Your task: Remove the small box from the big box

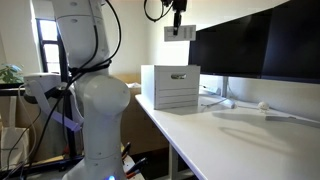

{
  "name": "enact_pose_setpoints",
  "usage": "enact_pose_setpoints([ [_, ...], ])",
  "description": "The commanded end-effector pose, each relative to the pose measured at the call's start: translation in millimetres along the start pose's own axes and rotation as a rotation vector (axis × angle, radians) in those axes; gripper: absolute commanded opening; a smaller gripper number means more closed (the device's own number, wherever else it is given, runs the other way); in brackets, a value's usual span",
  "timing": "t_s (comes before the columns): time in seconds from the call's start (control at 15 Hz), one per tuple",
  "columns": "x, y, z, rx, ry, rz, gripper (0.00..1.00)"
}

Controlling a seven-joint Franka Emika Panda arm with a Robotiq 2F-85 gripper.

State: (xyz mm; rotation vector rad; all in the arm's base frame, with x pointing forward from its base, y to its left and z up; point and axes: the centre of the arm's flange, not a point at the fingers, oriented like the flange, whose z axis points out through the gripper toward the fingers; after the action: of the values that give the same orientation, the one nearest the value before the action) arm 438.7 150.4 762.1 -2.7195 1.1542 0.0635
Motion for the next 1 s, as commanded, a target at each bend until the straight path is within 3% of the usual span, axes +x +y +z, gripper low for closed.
enact_pose_setpoints([
  [0.0, 17.7, 39.1, -25.4, -0.011, -0.011, -0.01, 0.31],
  [0.47, 61.9, 99.3, -49.8, -0.062, -0.051, -0.024, 0.31],
  [0.6, 78.3, 109.8, -55.4, -0.083, -0.04, -0.029, 0.31],
  [0.93, 129.9, 134.3, -69.9, -0.048, 0.032, 0.002, 0.31],
])
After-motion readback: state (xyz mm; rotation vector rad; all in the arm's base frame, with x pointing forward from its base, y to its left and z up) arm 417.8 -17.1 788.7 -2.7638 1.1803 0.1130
